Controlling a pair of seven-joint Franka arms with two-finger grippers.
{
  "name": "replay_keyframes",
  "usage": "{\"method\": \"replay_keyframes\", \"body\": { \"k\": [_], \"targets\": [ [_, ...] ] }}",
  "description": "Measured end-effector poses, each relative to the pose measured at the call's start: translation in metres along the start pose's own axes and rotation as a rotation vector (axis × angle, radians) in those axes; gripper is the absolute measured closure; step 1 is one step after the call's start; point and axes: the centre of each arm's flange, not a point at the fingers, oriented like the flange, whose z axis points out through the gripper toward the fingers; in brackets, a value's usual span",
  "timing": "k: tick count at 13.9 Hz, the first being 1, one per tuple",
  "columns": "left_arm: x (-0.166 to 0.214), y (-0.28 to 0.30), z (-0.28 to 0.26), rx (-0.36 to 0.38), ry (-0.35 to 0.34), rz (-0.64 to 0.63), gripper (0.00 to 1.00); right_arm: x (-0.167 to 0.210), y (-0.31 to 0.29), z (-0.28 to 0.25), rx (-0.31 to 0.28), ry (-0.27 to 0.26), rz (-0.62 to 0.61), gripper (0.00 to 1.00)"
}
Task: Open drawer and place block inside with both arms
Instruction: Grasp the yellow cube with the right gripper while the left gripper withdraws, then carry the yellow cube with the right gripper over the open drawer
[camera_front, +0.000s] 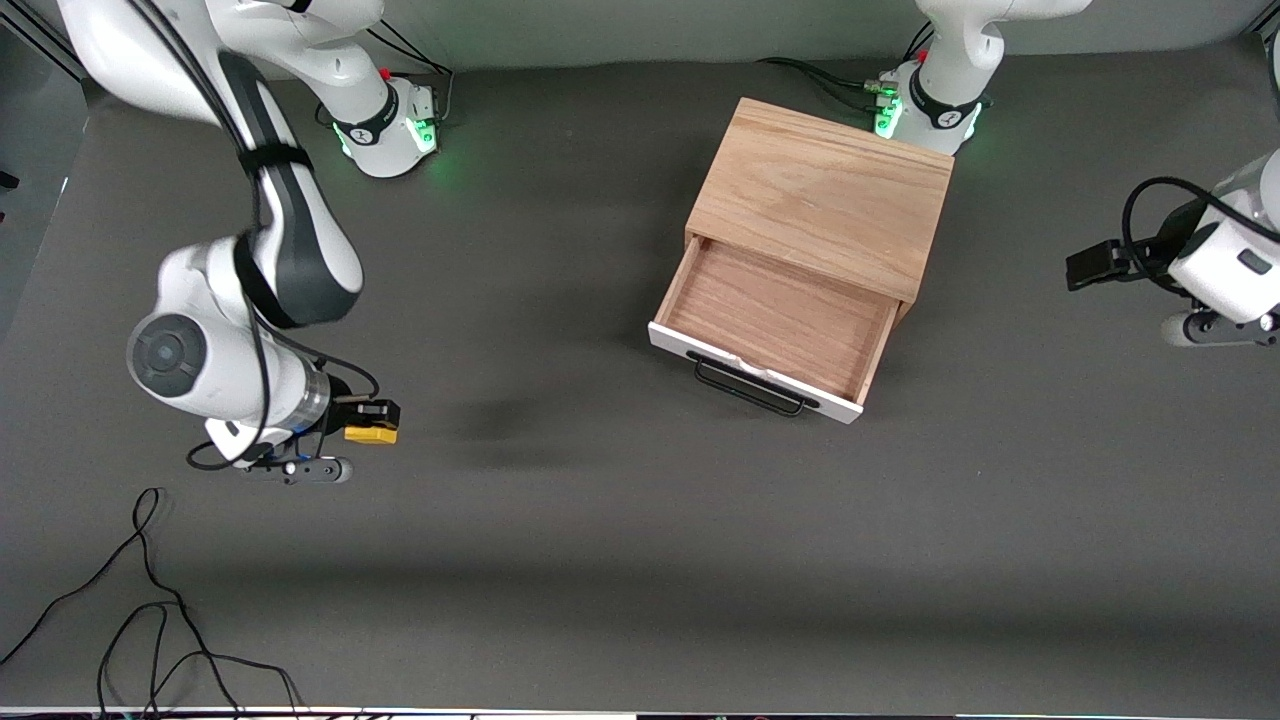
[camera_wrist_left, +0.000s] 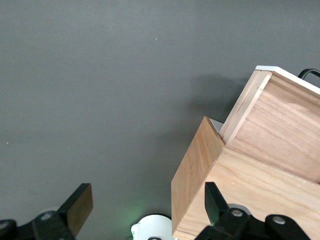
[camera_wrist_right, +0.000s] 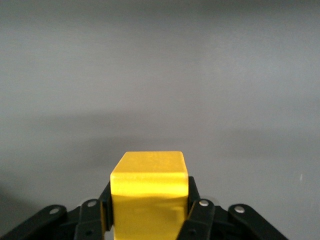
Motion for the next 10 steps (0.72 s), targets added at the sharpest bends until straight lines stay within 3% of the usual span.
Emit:
{"method": "replay_keyframes", "body": {
  "k": [3, 5, 8, 10],
  "targets": [
    [-0.006, -0.005, 0.007, -0.004, 0.041, 0.003, 0.0, -0.036, -0.078, -0.081, 0.037, -0.029, 0.105, 0.45],
    [-0.009, -0.005, 0.012, -0.006, 0.074, 0.004, 0.0, -0.069, -0.144, -0.111, 0.094, -0.028, 0.167, 0.45],
    [-0.007, -0.006, 0.011, -0.008, 0.111, 0.007, 0.0, -0.106, -0.238, -0.111, 0.196, -0.02, 0.24, 0.45],
    [-0.007, -0.01, 0.009, -0.01, 0.118, 0.004, 0.0, -0.13, -0.299, -0.088, 0.237, 0.016, 0.27, 0.45]
  ]
}}
